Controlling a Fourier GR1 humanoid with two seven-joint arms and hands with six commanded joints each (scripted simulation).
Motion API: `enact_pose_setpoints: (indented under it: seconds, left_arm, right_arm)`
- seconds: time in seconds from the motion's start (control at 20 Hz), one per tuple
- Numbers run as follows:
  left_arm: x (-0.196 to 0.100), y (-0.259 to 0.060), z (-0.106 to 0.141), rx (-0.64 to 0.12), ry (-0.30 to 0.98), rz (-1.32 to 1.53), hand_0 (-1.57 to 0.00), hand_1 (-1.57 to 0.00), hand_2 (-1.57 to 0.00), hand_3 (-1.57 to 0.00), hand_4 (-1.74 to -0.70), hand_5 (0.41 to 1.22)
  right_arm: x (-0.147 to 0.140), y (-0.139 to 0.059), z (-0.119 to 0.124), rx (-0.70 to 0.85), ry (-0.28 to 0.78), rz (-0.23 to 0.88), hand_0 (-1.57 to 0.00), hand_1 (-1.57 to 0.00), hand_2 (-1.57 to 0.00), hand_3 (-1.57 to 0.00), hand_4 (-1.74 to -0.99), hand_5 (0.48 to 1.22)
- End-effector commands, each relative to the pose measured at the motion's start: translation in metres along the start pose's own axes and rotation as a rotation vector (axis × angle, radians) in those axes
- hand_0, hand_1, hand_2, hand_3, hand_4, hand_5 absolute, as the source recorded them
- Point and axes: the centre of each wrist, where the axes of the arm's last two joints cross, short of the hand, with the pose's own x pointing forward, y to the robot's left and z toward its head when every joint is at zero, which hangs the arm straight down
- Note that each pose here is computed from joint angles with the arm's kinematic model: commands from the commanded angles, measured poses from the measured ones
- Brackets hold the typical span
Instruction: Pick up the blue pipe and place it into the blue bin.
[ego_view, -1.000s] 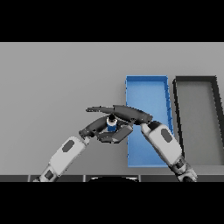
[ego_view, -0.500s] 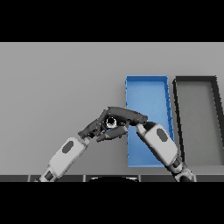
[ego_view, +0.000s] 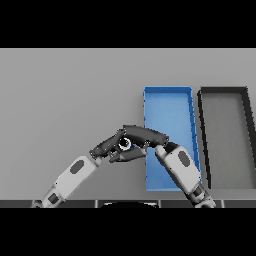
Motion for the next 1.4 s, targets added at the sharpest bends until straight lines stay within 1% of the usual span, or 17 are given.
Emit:
enact_pose_setpoints:
  seconds: [0.0,0.05,0.1,0.15,0.25,0.3,0.35,0.4,0.5,0.6,0.7,0.8,0.9,1.0,1.1,1.25,1.35]
  left_arm:
    - [0.000,0.003,-0.001,-0.026,0.020,-0.013,-0.78,-0.64,-0.65,-0.27,-1.25,1.220]
    - [-0.001,0.003,-0.002,-0.046,0.013,-0.018,-0.63,-0.51,-0.52,-0.21,-1.18,1.213]
    - [0.000,0.003,0.001,-0.050,0.016,-0.029,-0.50,-0.41,-0.42,-0.17,-1.11,1.184]
    - [-0.001,0.008,0.003,-0.047,0.026,-0.036,-0.40,-0.33,-0.33,-0.14,-1.05,1.118]
    - [0.000,0.009,0.004,-0.024,0.041,-0.084,-0.26,-0.21,-0.21,-0.09,-0.95,0.964]
    - [0.000,0.008,0.004,-0.016,0.052,-0.081,-0.20,-0.17,-0.17,-0.07,-0.91,0.901]
    - [-0.002,0.008,0.004,-0.007,0.085,-0.084,-0.16,-0.13,-0.14,-0.05,-0.88,0.842]
    - [-0.003,0.008,0.002,0.001,0.102,-0.089,-0.13,-0.11,-0.11,-0.04,-0.85,0.794]
    - [-0.004,0.008,0.002,0.007,0.104,-0.099,-0.08,-0.07,-0.07,-0.03,-0.83,0.719]
    - [-0.006,0.009,0.005,0.011,0.104,-0.075,-0.05,-0.04,-0.04,-0.02,-0.83,0.659]
    - [-0.005,0.007,0.006,0.042,0.145,-0.037,-0.03,-0.03,-0.03,-0.01,-0.85,0.623]
    - [-0.004,0.007,0.007,0.054,0.198,-0.022,-0.02,-0.02,-0.02,-0.01,-0.87,0.612]
    - [-0.006,0.005,0.008,0.052,0.193,-0.024,-0.01,-0.01,-0.01,0.00,-0.88,0.593]
    - [-0.006,0.005,0.010,0.051,0.208,-0.033,-0.01,-0.01,-0.01,0.00,-0.88,0.555]
    - [-0.005,0.005,0.013,0.048,0.200,-0.037,0.00,0.00,0.00,0.00,-0.87,0.535]
    - [-0.007,0.001,0.014,0.044,0.224,-0.030,0.00,0.00,0.00,0.00,-0.86,0.515]
    - [-0.008,0.003,0.012,0.046,0.229,-0.032,0.00,0.00,0.00,0.00,-0.86,0.503]
  right_arm:
    - [0.001,0.003,-0.003,0.000,-0.003,-0.002,-1.56,-1.56,-1.56,-1.55,-1.481,1.198]
    - [0.003,0.007,0.000,-0.001,-0.010,-0.003,-1.56,-1.56,-1.56,-1.55,-1.481,1.203]
    - [0.005,0.006,0.000,-0.006,-0.014,-0.011,-1.56,-1.56,-1.56,-1.56,-1.482,1.206]
    - [0.005,0.003,-0.002,-0.012,-0.006,-0.009,-1.56,-1.56,-1.56,-1.56,-1.483,1.209]
    - [0.002,0.005,0.000,-0.019,-0.045,-0.022,-1.57,-1.57,-1.57,-1.56,-1.484,1.214]
    - [0.004,0.008,-0.002,-0.014,-0.041,-0.021,-1.57,-1.57,-1.57,-1.57,-1.484,1.215]
    - [0.004,0.005,0.000,-0.020,-0.048,-0.021,-1.57,-1.57,-1.57,-1.57,-1.484,1.216]
    - [0.008,0.005,-0.003,-0.023,-0.053,-0.018,-1.57,-1.57,-1.57,-1.57,-1.484,1.217]
    - [0.007,0.004,0.000,-0.027,-0.058,-0.014,-1.57,-1.57,-1.57,-1.57,-1.485,1.219]
    - [0.006,0.004,-0.001,-0.028,-0.062,-0.012,-1.57,-1.57,-1.57,-1.57,-1.485,1.219]
    - [0.010,0.001,-0.002,-0.040,-0.058,-0.014,-1.57,-1.57,-1.57,-1.57,-1.488,1.220]
    - [0.004,-0.003,0.000,-0.052,-0.067,-0.030,-1.57,-1.57,-1.57,-1.57,-1.491,1.220]
    - [0.007,-0.005,-0.001,-0.046,-0.083,-0.121,-1.57,-1.57,-1.57,-1.57,-1.492,1.221]
    - [0.014,-0.007,-0.006,-0.041,-0.118,-0.238,-1.57,-1.57,-1.57,-1.57,-1.492,1.221]
    - [0.024,-0.017,-0.004,-0.044,-0.131,-0.317,-1.57,-1.57,-1.57,-1.57,-1.494,1.221]
    - [0.045,-0.032,-0.003,-0.046,-0.142,-0.313,-1.57,-1.57,-1.57,-1.57,-1.492,1.221]
    - [0.068,-0.044,-0.003,-0.074,-0.166,-0.300,-1.57,-1.57,-1.57,-1.57,-1.493,1.221]
